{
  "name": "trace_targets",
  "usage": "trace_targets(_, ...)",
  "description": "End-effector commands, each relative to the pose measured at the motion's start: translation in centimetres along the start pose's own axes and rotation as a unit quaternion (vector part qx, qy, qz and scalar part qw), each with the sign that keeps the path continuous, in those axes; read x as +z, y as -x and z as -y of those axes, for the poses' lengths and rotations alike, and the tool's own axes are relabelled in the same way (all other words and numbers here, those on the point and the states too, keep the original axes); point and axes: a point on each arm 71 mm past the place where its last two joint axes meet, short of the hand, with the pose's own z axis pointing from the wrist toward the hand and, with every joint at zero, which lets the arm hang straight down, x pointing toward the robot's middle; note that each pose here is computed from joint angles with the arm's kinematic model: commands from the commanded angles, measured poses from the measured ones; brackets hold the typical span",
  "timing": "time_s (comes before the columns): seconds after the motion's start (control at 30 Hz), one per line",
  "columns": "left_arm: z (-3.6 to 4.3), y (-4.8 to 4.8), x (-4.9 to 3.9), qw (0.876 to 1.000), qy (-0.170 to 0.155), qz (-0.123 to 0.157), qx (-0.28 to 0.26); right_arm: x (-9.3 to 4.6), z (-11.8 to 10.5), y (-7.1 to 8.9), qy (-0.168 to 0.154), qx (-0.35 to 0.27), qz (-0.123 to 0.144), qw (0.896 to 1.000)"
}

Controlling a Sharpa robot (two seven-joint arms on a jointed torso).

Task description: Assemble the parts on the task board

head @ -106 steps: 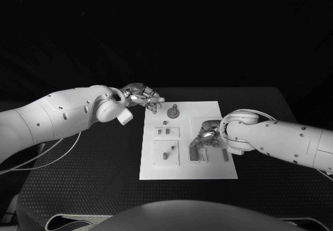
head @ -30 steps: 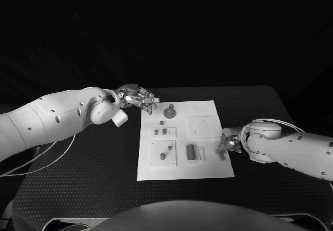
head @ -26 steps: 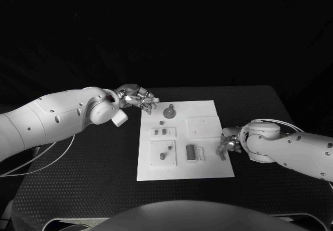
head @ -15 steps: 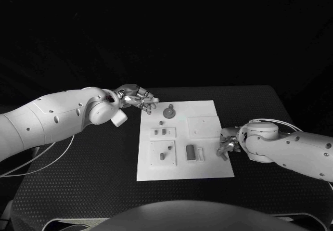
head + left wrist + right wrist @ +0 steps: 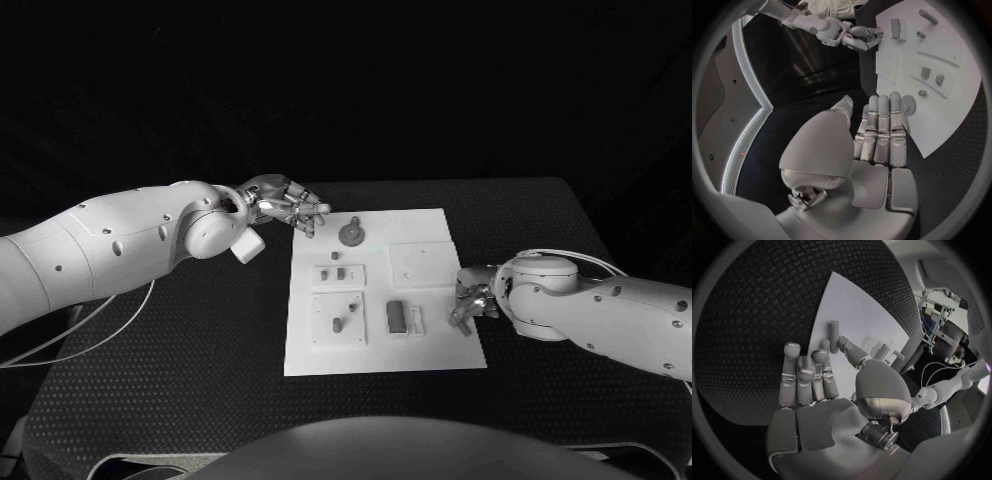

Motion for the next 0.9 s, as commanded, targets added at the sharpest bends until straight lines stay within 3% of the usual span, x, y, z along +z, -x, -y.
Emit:
trace_targets(0.03,0.21,-0.15,0.06,1.0,-0.006,-0.003,0.0,0.4,-0.3,-3.5,0.006,0.048,-0.063,0.997)
trace_targets(0.17,0.2,-0.1,0.07,1.0,-0.006,-0.002,0.0,0.2,-0.7,-3.4,0.019,0.099,-0.063,0.993)
trace_targets(0.47,0.22,-0.15,0.13,1.0,-0.006,-0.003,0.001,-0.4,-1.7,-1.3,0.04,0.2,-0.022,0.979)
trace_targets(0.67,0.25,-0.21,0.19,1.0,-0.007,-0.004,0.001,-0.6,-2.9,-1.1,0.057,0.214,-0.021,0.975)
trace_targets(0.9,0.22,-0.17,0.15,1.0,-0.006,-0.004,0.001,-0.5,-2.9,-0.9,0.058,0.215,-0.009,0.975)
